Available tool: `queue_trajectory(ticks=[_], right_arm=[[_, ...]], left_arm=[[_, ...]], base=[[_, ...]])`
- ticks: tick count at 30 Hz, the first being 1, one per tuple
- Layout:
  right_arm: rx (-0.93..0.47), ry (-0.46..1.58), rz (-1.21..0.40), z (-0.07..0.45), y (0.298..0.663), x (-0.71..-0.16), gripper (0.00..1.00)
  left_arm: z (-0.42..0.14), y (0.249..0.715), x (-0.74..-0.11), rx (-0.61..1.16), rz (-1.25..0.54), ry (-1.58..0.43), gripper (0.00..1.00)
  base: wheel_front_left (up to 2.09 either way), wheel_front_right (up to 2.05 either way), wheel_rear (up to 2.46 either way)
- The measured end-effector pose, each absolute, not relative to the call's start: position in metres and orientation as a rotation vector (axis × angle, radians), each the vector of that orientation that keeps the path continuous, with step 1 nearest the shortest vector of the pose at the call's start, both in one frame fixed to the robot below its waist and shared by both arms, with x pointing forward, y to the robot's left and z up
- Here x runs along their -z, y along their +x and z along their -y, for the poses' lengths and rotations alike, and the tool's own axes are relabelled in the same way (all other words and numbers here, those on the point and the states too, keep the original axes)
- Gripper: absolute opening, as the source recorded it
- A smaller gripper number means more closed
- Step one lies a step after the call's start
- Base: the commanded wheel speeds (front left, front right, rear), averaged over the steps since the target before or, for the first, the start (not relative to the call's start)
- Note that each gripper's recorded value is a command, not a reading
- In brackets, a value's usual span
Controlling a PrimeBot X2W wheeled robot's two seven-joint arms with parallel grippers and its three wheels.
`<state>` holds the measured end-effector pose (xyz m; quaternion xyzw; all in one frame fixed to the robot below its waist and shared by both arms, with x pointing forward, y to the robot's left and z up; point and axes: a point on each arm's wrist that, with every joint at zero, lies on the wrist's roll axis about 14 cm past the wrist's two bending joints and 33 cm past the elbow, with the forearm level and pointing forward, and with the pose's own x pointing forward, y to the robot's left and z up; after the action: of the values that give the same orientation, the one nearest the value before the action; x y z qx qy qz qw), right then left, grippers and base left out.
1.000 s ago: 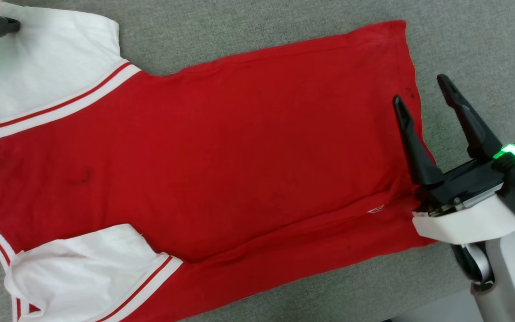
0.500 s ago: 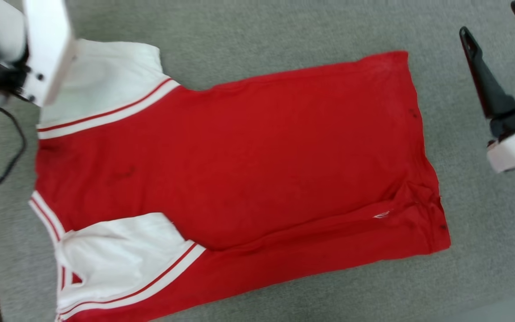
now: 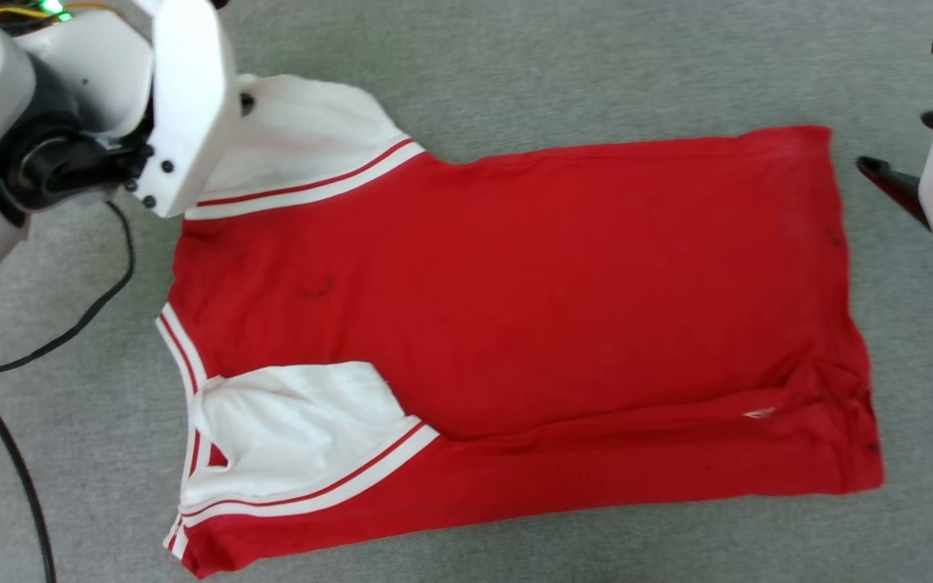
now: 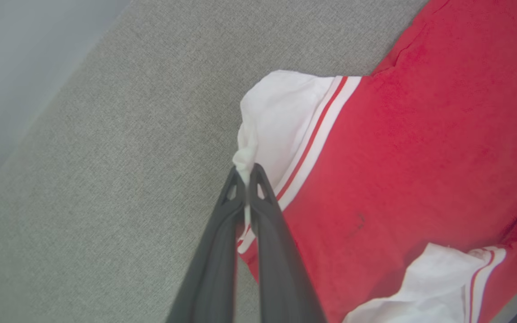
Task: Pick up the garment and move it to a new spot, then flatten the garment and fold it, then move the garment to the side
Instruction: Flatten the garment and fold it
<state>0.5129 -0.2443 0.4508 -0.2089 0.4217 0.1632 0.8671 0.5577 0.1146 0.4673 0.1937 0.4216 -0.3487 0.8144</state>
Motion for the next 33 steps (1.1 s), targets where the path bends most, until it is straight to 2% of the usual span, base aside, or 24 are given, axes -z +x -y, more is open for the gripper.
queue_trajectory(ticks=[7,19,20,21,33], right_arm=[[-0.356,-0.369,-1.114,0.239,0.522,-0.415,1.00],[-0.404,-0.305,-1.225,0.216,0.532,-0.359,1.00],[-0.406,-0.297,-1.231,0.216,0.531,-0.358,0.35],[-0.406,-0.286,-1.225,0.215,0.532,-0.358,0.00],[-0.419,-0.209,-1.016,0.207,0.530,-0.405,0.00]], left_arm=[[-0.116,0.562,-0.458,0.750,-0.887,0.379,0.00],[-0.113,0.566,-0.438,0.779,-0.892,0.361,0.00],[-0.113,0.565,-0.437,0.780,-0.892,0.363,0.00],[-0.113,0.565,-0.438,0.780,-0.891,0.365,0.00],[-0.112,0.550,-0.481,0.774,-0.777,0.359,0.00]], base=[[0.00,0.00,0.00],[0.00,0.00,0.00],[0.00,0.00,0.00],[0.00,0.00,0.00],[0.00,0.00,0.00]])
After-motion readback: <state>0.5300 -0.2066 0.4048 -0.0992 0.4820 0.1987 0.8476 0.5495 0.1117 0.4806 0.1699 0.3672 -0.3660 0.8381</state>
